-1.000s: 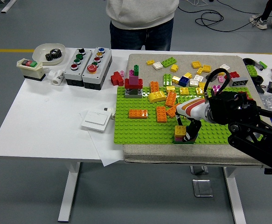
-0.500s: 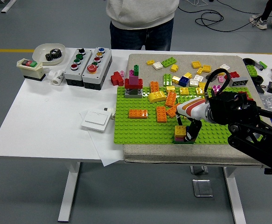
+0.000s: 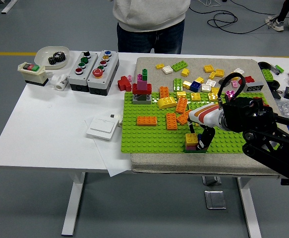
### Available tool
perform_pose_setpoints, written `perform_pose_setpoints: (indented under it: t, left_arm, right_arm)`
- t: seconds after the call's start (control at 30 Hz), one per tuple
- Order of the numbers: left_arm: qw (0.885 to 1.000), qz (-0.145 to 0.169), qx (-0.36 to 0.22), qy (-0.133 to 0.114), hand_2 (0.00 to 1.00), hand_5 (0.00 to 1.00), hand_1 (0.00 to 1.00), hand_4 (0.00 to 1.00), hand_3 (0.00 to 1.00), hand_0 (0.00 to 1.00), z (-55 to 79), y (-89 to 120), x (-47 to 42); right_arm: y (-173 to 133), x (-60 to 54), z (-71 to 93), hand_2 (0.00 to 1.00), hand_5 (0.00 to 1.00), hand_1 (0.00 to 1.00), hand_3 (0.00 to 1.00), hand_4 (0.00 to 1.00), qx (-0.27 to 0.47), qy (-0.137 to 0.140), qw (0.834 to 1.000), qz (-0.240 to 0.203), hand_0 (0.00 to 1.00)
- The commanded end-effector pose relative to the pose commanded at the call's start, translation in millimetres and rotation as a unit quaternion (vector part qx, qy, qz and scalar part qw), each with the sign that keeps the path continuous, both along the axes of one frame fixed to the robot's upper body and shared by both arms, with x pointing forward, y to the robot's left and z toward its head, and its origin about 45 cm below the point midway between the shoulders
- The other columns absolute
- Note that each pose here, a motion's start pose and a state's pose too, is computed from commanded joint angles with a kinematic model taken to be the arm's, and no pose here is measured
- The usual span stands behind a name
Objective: Pick up the brick,pile it on top of brick,press brick,pick up the brick,pile it on top of brick,press brick
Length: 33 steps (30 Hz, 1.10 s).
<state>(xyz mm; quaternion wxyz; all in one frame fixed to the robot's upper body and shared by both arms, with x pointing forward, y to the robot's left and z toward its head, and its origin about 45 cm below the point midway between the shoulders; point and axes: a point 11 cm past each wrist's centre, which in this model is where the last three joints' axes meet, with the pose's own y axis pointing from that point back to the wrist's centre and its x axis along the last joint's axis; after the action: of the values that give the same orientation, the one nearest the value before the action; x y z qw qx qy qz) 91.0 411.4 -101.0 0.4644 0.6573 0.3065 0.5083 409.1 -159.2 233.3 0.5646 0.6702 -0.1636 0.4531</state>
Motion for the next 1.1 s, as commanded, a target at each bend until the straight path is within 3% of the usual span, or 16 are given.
perform_pose_setpoints:
  t: [0.47,0.5,0.67,0.7,0.87,0.9,1.1]
  left_arm:
    - [1.000,0.000,0.000,-0.002,0.744,0.687,0.730,0.715,0.608,0.699,0.2,0.0,1.1]
    - [1.000,0.000,0.000,-0.002,0.744,0.687,0.731,0.715,0.608,0.700,0.2,0.0,1.2]
    - [1.000,0.000,0.000,-0.003,0.744,0.687,0.731,0.715,0.608,0.700,0.3,0.0,1.5]
    - [1.000,0.000,0.000,-0.003,0.744,0.687,0.730,0.715,0.608,0.699,0.3,0.0,1.6]
    - [1.000,0.000,0.001,-0.003,0.744,0.687,0.730,0.715,0.608,0.699,0.5,0.1,2.0]
    - [1.000,0.000,0.001,-0.003,0.743,0.686,0.730,0.715,0.608,0.698,0.5,0.2,2.0]
    - [1.000,0.000,0.002,-0.004,0.743,0.686,0.730,0.715,0.608,0.698,0.6,0.6,2.1]
  right_arm:
    - [-0.5,0.3,1.4,0.072,0.203,0.002,0.523,0.954,-0.007,0.001,1.000,0.005,0.002]
    - [-0.4,0.1,1.3,0.078,0.346,0.002,0.527,0.851,-0.008,0.002,1.000,0.006,0.005]
    - [-0.3,-0.3,0.9,0.078,0.346,0.002,0.527,0.851,-0.010,0.005,1.000,0.009,0.005]
    - [0.0,-0.5,1.0,0.081,0.424,0.002,0.532,0.822,-0.010,0.006,1.000,0.010,0.007]
    - [1.5,-1.5,0.8,0.081,0.424,0.002,0.532,0.822,-0.008,0.010,1.000,0.015,0.007]
    - [1.9,-2.0,0.4,0.081,0.463,0.002,0.545,0.945,-0.008,0.012,1.000,0.016,0.013]
    - [2.2,-3.1,-0.7,0.081,0.463,0.002,0.545,0.945,-0.012,0.017,1.000,0.022,0.013]
